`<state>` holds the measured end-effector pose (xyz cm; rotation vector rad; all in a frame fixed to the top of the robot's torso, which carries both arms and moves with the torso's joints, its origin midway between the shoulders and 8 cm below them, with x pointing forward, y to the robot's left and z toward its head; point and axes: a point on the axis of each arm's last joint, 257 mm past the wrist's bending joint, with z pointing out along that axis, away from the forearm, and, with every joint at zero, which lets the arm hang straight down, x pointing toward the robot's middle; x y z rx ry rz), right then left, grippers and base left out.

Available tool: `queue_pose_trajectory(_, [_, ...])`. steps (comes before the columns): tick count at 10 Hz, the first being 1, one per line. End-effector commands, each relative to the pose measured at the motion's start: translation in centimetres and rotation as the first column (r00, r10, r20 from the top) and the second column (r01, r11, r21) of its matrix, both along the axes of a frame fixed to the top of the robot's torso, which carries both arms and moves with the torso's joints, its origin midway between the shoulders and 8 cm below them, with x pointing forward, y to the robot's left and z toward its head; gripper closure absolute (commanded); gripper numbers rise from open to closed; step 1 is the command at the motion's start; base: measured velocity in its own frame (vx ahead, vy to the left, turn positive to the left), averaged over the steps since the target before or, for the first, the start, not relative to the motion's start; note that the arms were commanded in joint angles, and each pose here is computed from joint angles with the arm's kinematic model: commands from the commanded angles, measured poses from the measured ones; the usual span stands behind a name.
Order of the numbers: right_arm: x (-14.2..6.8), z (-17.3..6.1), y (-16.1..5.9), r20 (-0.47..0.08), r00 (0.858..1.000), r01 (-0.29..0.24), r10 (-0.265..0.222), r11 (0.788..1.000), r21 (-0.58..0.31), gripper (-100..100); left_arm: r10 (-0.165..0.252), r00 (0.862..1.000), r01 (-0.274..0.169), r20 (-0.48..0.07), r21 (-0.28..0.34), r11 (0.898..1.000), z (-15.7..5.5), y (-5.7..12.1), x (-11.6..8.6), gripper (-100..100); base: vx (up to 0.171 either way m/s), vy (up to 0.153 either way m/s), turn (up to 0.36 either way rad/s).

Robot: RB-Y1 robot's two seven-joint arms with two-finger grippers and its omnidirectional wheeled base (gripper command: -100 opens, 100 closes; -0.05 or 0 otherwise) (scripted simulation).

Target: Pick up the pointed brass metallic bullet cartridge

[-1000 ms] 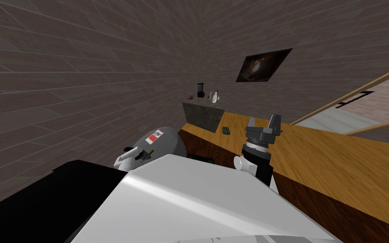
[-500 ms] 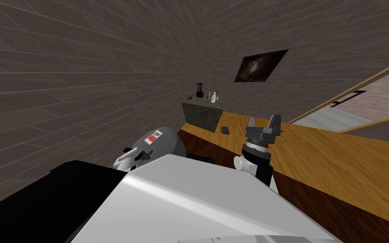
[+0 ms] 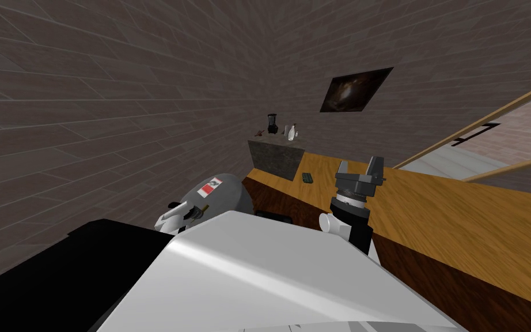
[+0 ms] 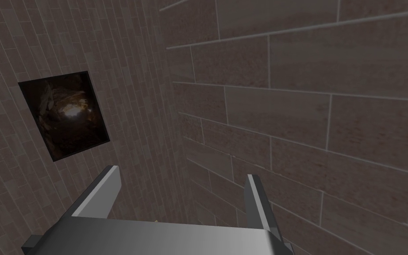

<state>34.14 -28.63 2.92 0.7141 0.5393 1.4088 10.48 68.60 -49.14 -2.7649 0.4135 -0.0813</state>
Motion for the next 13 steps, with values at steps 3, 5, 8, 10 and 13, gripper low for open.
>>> queue_pose_trajectory(3, [0.0, 0.0, 0.0, 0.0, 1.0, 0.0, 0.0, 1.0, 0.0, 0, -0.007, 1.0, 0.007, -0.001, -0.002, 1.0, 0.2, -0.4, 0.2, 100, 0.002, 0.004, 0.014])
queue_pose_trajectory(5, [0.0, 0.0, 0.0, 0.0, 1.0, 0.0, 0.0, 1.0, 0.0, 0, -0.016, 1.0, 0.016, -0.001, -0.004, 1.0, 0.6, -0.9, 0.5, 100, 0.014, 0.019, 0.046])
queue_pose_trajectory(8, [0.0, 0.0, 0.0, 0.0, 1.0, 0.0, 0.0, 1.0, 0.0, 0, -0.023, 1.0, 0.023, -0.002, -0.005, 1.0, 1.0, -1.4, 0.7, 100, 0.012, 0.012, 0.023])
queue_pose_trajectory(10, [0.0, 0.0, 0.0, 0.0, 1.0, 0.0, 0.0, 1.0, 0.0, 0, -0.029, 1.0, 0.029, -0.004, -0.005, 1.0, 1.4, -1.9, 0.8, 100, 0.007, 0.01, 0.029])
queue_pose_trajectory(13, [0.0, 0.0, 0.0, 0.0, 1.0, 0.0, 0.0, 1.0, 0.0, 0, -0.033, 0.999, 0.033, -0.005, -0.003, 0.999, 1.8, -2.3, 1.0, 100, 0.007, 0.009, 0.024])
